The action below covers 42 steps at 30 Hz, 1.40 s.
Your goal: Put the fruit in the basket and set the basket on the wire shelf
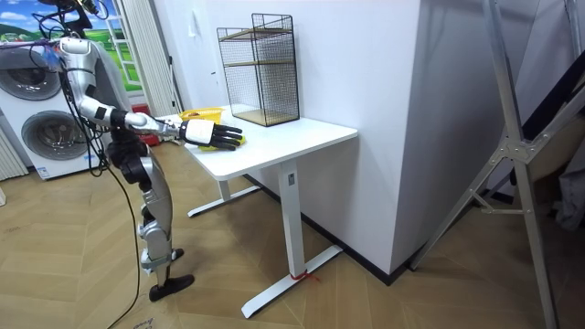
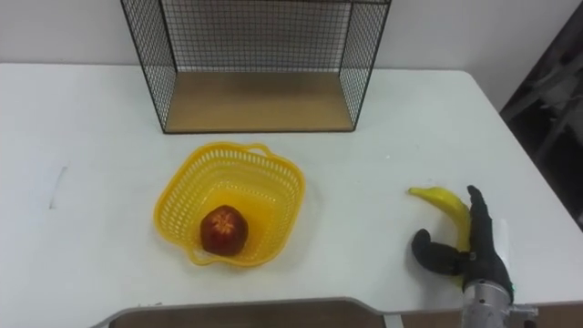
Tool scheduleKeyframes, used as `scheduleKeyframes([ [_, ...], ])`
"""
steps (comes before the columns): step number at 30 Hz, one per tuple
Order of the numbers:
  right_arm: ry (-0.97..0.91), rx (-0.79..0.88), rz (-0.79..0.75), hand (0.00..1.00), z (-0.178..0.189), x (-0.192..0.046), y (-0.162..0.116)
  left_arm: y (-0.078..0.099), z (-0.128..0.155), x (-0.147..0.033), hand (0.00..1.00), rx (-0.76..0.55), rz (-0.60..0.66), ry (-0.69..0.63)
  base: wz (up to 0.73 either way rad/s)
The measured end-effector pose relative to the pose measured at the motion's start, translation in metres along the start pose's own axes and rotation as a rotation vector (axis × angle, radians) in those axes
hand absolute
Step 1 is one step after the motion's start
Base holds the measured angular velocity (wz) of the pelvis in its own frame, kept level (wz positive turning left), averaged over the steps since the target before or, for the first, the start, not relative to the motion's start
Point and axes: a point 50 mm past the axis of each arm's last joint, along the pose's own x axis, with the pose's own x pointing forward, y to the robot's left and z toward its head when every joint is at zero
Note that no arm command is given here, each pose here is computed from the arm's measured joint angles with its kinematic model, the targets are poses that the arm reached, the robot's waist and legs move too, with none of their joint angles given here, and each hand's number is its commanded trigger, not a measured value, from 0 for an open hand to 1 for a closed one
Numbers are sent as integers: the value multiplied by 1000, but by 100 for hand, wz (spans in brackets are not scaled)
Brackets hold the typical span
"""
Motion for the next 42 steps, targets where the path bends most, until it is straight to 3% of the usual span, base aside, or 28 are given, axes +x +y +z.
scheduleKeyframes([
  [4, 14, -4, 9, 0, -3, 1, 1, 0, 0, 0, 0, 8, 3, -2, 1],
  [5, 16, -5, 12, 22, -3, 2, 1, 1, 0, 0, 0, 8, 3, -2, 0],
  [6, 18, -5, 17, 60, -3, 3, 1, 1, 0, 0, 0, 8, 4, -1, 0],
  [7, 21, -5, 19, 87, -4, 3, 1, 1, 0, 0, 0, 9, 4, 0, 0],
  [8, 22, -8, 21, 100, -4, 4, 1, 1, 0, 0, 0, 9, 4, 3, 0],
  [24, 79, -142, -49, 100, -12, 25, -23, 3, -9, -1, 0, 42, 37, 62, 0],
  [42, 73, -112, -51, 100, -5, 23, -18, 7, 5, 1, 0, 39, 87, 16, -1],
])
